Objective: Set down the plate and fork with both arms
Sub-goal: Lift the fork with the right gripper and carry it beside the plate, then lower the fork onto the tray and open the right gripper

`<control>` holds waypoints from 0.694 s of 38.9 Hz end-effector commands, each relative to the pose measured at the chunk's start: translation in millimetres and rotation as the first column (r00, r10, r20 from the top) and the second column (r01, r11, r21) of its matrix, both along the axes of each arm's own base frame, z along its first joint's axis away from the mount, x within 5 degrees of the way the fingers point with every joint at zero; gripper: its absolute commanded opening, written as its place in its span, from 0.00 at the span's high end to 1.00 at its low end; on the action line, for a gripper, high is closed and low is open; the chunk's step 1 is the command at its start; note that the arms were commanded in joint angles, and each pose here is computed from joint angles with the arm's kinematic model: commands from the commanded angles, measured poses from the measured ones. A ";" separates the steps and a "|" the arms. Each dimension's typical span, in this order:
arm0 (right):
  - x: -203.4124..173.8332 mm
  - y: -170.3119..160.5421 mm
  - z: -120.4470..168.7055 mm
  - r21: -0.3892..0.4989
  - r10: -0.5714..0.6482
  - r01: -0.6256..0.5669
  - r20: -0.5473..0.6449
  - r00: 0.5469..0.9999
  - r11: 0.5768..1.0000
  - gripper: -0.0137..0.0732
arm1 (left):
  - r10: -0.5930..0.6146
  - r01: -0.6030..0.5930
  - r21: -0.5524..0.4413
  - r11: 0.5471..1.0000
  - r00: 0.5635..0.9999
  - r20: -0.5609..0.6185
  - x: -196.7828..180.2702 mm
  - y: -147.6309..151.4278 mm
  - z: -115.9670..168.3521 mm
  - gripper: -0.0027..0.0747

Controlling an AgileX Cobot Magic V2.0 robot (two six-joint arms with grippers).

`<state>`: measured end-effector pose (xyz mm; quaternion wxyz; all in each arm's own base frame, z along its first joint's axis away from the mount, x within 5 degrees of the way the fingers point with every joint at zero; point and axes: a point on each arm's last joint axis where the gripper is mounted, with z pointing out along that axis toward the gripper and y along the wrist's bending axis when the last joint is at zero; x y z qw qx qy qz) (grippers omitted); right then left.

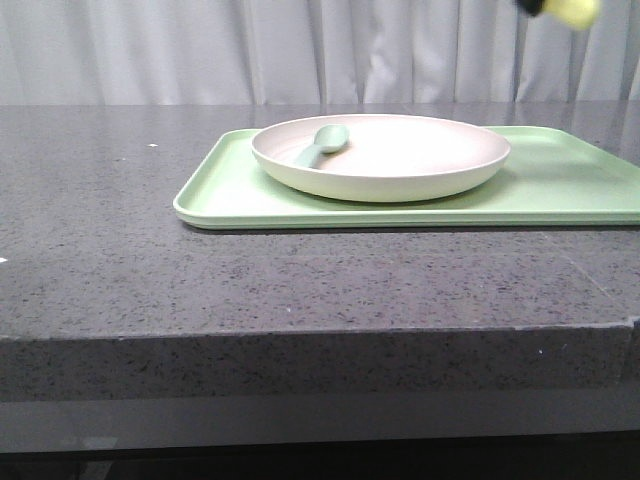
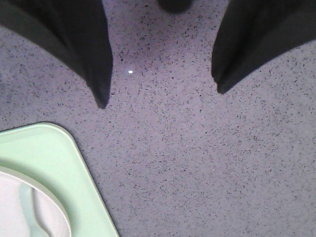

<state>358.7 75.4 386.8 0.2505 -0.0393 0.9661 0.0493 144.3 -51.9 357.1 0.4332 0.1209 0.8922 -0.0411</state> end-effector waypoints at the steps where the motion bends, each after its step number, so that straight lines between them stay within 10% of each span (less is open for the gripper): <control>1: -23.4 -25.8 13.2 -0.029 -0.040 0.039 -0.042 0.998 0.999 0.85 | -0.017 0.019 -0.028 0.999 0.996 0.092 2.2 -2.2 14.0 0.41; 27: 8.9 -35.0 -90.6 0.031 -0.097 0.103 -0.137 0.986 0.994 0.85 | -0.017 0.019 -0.028 0.999 0.996 0.092 2.2 -2.2 14.0 0.41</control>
